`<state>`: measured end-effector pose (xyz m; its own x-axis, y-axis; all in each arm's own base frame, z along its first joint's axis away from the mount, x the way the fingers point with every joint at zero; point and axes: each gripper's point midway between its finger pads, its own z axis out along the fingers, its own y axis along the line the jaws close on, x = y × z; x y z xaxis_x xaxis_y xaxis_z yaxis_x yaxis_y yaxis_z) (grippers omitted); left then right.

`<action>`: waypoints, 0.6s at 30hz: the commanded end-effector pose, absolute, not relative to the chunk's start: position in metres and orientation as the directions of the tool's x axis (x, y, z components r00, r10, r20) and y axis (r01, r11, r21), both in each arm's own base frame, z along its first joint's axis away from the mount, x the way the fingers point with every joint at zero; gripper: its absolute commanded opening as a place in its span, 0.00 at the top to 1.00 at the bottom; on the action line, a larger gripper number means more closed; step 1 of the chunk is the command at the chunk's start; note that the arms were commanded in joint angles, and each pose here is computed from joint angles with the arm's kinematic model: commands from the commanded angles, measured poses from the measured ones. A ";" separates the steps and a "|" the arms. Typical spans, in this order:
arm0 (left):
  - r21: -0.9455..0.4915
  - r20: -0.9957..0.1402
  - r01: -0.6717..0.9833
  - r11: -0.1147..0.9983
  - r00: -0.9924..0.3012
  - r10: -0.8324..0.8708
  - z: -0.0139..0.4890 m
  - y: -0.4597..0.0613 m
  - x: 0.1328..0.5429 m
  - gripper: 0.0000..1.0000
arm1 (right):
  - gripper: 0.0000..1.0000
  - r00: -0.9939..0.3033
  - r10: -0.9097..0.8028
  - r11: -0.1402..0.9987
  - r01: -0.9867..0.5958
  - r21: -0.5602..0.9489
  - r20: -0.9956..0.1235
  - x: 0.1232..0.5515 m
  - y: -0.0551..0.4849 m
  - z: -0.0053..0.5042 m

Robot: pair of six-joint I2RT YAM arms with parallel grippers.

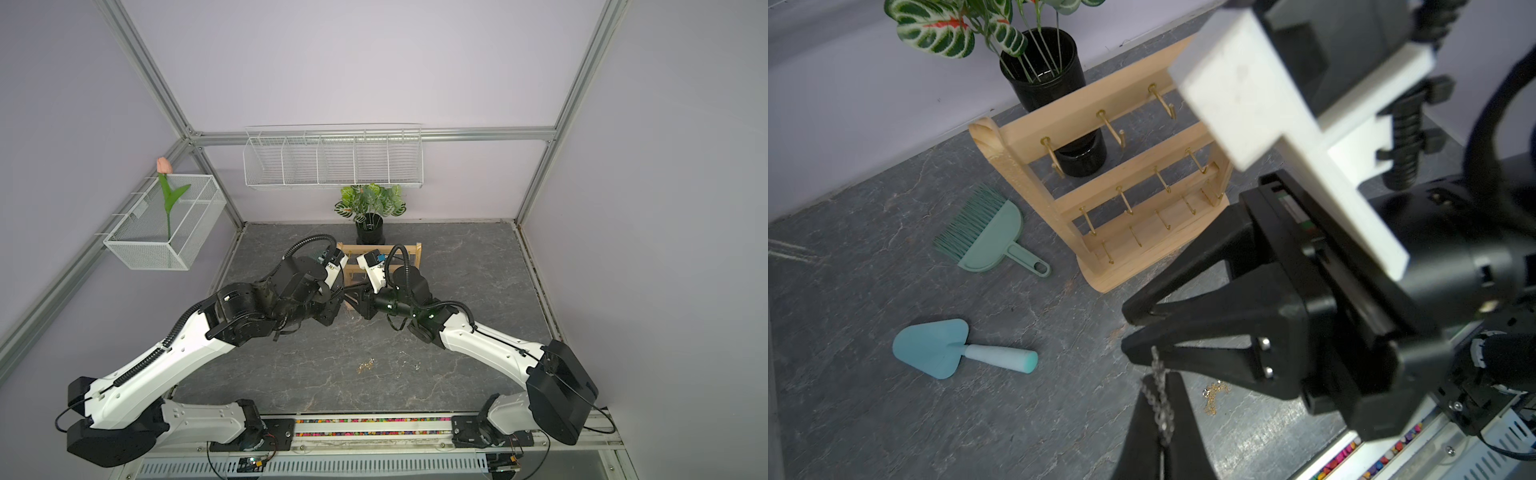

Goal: Hang the necklace on the jewelry display stand
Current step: Pick up the necklace from the center of the board.

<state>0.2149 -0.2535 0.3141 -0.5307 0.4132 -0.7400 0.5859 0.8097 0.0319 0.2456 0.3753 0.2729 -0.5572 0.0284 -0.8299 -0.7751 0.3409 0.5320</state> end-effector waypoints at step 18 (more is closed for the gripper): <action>0.103 -0.747 0.546 0.832 -0.510 0.427 0.328 -0.237 0.219 1.00 | 0.65 -0.508 0.022 0.253 -0.831 0.496 -0.861 0.225 0.368 0.283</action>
